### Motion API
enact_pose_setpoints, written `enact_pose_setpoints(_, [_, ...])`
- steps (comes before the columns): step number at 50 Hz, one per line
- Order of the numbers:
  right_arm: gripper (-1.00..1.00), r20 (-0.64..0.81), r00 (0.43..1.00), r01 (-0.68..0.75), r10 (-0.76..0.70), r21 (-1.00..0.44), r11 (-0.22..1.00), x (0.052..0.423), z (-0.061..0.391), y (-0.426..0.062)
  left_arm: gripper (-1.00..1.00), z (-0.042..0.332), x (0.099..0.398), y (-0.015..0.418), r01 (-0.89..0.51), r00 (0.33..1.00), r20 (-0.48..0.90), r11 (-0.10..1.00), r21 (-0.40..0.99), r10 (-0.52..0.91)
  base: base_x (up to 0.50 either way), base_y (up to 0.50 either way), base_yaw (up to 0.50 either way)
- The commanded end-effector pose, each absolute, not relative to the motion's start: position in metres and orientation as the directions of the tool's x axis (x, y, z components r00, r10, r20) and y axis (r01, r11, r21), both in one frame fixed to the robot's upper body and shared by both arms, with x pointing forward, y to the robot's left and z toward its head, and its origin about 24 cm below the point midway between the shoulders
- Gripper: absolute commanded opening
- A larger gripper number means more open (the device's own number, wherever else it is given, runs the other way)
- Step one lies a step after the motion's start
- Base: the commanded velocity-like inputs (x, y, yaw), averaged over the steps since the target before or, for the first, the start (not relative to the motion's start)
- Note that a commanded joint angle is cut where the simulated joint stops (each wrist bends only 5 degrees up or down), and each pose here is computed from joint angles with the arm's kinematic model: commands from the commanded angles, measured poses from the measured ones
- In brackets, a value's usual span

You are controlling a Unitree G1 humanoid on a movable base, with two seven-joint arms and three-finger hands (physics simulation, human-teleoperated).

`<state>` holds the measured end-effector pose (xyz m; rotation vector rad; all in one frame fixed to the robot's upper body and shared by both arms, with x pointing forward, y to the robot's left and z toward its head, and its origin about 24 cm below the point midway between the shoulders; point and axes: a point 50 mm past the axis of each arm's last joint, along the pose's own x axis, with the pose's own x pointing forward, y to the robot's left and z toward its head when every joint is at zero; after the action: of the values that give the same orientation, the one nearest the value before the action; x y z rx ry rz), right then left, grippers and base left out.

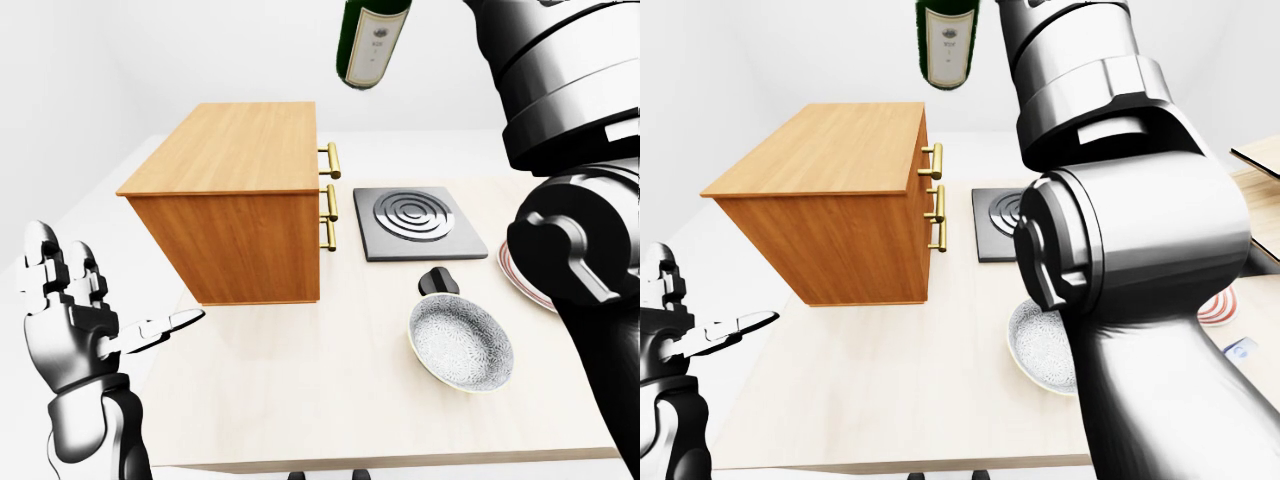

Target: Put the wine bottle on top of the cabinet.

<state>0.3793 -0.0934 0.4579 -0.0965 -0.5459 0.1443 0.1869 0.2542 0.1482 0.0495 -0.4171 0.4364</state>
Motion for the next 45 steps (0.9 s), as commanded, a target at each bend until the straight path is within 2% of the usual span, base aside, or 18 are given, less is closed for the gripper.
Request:
enact_pose_setpoints(1, [-0.89,0.563,0.808,-0.191,0.171,-0.024,0.981,0.365,0.479,-0.083,1.0,0.146,0.188,0.254,-0.42,0.826,0.395,0.906,-0.041,0.401,0.0,0.0,0.0])
enact_pose_setpoints(10, [-0.89,0.582,0.798,-0.241,0.158,0.068,0.968,0.36,0.488,-0.083,1.0,0.147,0.188,0.254,-0.42,0.825,0.399,0.906,-0.042,0.401,0.0,0.0,0.0])
enact_pose_setpoints(26, [-0.9,0.588,0.793,-0.291,0.159,0.137,0.947,0.356,0.492,-0.08,1.0,0.149,0.187,0.254,-0.421,0.821,0.408,0.906,-0.043,0.4,0.0,0.0,0.0])
enact_pose_setpoints(45, [-0.91,0.581,0.781,-0.32,0.228,0.058,0.946,0.356,0.488,-0.065,1.0,0.151,0.185,0.254,-0.422,0.817,0.416,0.906,-0.042,0.4,0.0,0.0,0.0])
